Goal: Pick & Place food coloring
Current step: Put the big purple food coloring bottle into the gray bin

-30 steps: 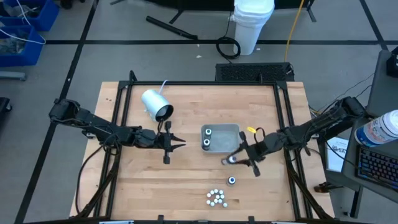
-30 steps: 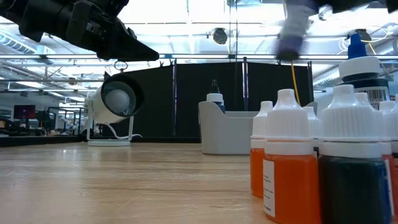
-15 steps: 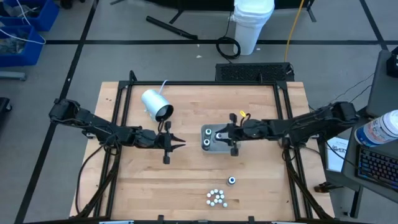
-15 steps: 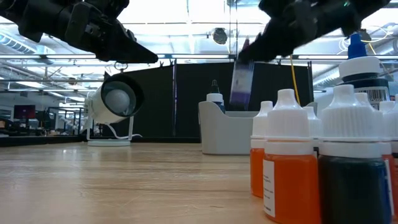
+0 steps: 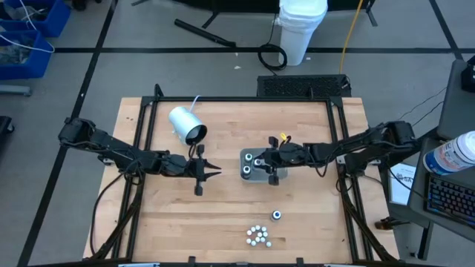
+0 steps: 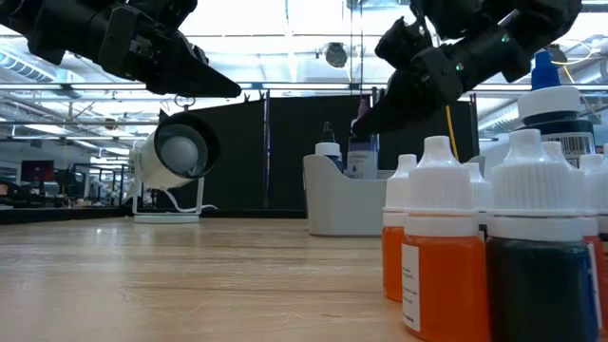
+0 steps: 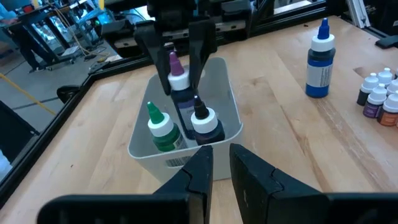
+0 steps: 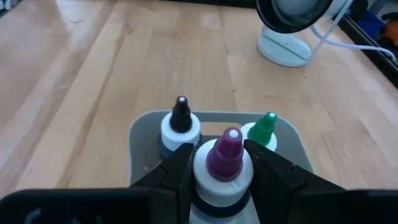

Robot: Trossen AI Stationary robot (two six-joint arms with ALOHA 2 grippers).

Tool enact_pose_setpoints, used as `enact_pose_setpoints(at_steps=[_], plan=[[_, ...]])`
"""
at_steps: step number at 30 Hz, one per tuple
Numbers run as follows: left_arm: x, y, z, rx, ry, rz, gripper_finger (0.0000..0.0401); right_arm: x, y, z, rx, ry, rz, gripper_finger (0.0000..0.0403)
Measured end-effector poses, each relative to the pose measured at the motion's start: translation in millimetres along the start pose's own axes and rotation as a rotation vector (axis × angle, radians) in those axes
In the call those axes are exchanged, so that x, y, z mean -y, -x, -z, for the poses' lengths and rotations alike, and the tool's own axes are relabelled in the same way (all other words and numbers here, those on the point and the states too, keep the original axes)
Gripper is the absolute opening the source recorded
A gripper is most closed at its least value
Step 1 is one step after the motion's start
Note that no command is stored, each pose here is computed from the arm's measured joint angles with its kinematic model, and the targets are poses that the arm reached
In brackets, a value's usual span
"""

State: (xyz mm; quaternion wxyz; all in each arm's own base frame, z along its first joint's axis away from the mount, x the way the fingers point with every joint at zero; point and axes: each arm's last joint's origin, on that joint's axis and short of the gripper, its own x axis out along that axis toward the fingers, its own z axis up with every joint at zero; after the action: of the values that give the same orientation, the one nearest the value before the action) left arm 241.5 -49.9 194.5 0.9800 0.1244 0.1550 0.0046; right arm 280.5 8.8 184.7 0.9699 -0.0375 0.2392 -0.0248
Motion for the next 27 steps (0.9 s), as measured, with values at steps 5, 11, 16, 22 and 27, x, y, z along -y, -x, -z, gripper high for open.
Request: enact_pose_setpoints(at_steps=[5, 11, 16, 22, 27], plan=[[0.1, 0.0, 0.6, -0.005, -0.002, 0.001, 0.0063, 4.9, -3.3, 3.3, -0.018, -0.006, 0.02, 0.0117], [0.1, 0.0, 0.6, -0.006, -0.001, 0.001, 0.0063, 7.8, -7.7, 7.8, -0.041, 0.009, 0.03, 0.0113], [0.1, 0.0, 0.6, -0.006, -0.001, 0.001, 0.0063, 7.3, -10.9, 10.7, -0.052, 0.015, 0.028, 0.0118], [0.1, 0.0, 0.6, -0.005, -0.004, 0.001, 0.0063, 7.2, -11.8, 11.8, -0.058, 0.018, 0.028, 0.0115], [0.1, 0.0, 0.6, -0.005, -0.004, 0.001, 0.0063, 8.5, -11.8, 12.5, -0.066, 0.026, 0.079, 0.012]])
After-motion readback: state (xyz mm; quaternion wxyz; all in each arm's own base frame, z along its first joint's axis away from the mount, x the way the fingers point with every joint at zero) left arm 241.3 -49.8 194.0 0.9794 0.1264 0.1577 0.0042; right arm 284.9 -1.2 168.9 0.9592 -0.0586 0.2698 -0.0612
